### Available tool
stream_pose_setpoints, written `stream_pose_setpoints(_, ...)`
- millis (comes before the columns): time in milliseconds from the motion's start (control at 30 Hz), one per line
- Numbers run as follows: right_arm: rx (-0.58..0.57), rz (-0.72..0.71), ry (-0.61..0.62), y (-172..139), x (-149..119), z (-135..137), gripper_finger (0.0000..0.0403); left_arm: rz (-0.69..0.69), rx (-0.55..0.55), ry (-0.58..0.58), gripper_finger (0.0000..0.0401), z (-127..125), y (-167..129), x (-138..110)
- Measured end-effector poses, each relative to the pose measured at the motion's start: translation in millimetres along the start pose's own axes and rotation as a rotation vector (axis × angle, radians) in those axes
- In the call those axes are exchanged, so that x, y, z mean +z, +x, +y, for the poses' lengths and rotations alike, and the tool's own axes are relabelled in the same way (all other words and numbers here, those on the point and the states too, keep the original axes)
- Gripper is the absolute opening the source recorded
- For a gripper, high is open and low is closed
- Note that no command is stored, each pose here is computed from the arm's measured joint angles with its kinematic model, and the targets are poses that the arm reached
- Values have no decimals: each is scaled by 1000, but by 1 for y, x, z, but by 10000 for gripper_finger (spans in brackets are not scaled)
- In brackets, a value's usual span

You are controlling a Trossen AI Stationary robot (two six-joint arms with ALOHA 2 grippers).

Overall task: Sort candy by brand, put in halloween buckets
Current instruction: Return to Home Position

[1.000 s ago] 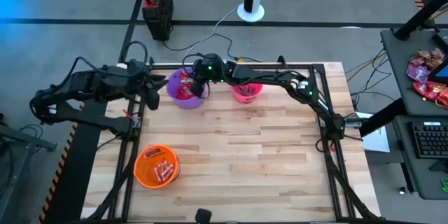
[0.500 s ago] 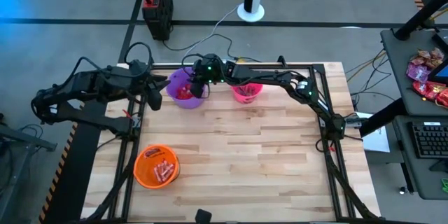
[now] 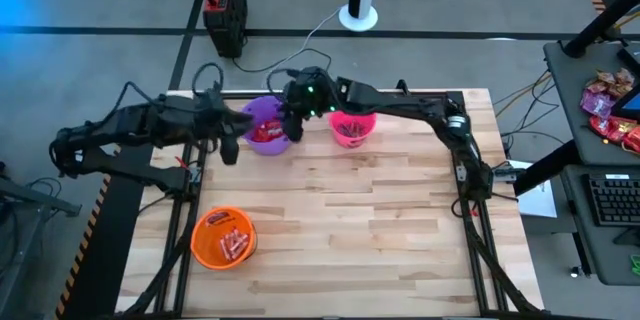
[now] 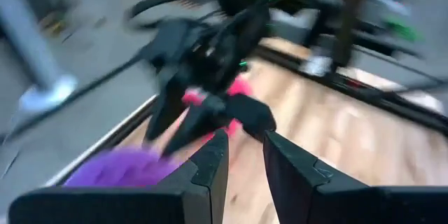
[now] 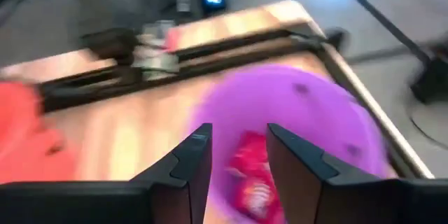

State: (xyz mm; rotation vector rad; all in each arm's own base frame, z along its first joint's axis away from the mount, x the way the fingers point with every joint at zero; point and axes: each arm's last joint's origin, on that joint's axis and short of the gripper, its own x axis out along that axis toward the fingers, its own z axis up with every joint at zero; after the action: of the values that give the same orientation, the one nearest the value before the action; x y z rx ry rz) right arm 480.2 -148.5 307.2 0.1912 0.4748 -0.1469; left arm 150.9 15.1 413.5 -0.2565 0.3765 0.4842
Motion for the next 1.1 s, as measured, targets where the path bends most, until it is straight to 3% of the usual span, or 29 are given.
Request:
stream_pose_setpoints(100, 75, -39, -86, -22, 7, 28, 124, -86, -144, 102, 75, -6, 11, -8)
stream_pose_setpoints(200, 73, -98, -97, -45, 3, 46, 123, -185, -200, 88, 75, 1, 16, -31)
stream_pose_setpoints(300, 16, -122, -101, -63, -20, 57, 127, -288, -308, 57, 75, 11, 17, -63)
stream_pose_setpoints(367, -14, -165, -73, -76, -37, 65, 129, -377, -398, 4, 75, 15, 15, -79)
stream_pose_setpoints(467, 53, -258, 59, -103, -47, 80, 132, -551, -456, -92, 75, 22, 10, -93)
stream_pose_setpoints(600, 138, -334, 249, -129, -55, 90, 131, -634, -495, -130, 75, 28, 14, -113)
stream_pose_setpoints(667, 131, -309, 182, -134, -68, 97, 129, -599, -498, -172, 75, 30, 18, -125)
stream_pose_setpoints(733, 132, -297, 17, -143, -81, 106, 128, -612, -431, -215, 75, 35, 20, -132)
stream_pose_setpoints(800, 159, -328, -75, -156, -92, 114, 128, -624, -381, -248, 75, 39, 21, -140)
stream_pose_setpoints(1000, 86, -498, -54, -193, -133, 102, 134, -724, -423, -175, 75, 48, 6, -150)
stream_pose_setpoints(1100, 119, -543, -61, -211, -153, 97, 134, -733, -403, -133, 75, 52, 1, -156)
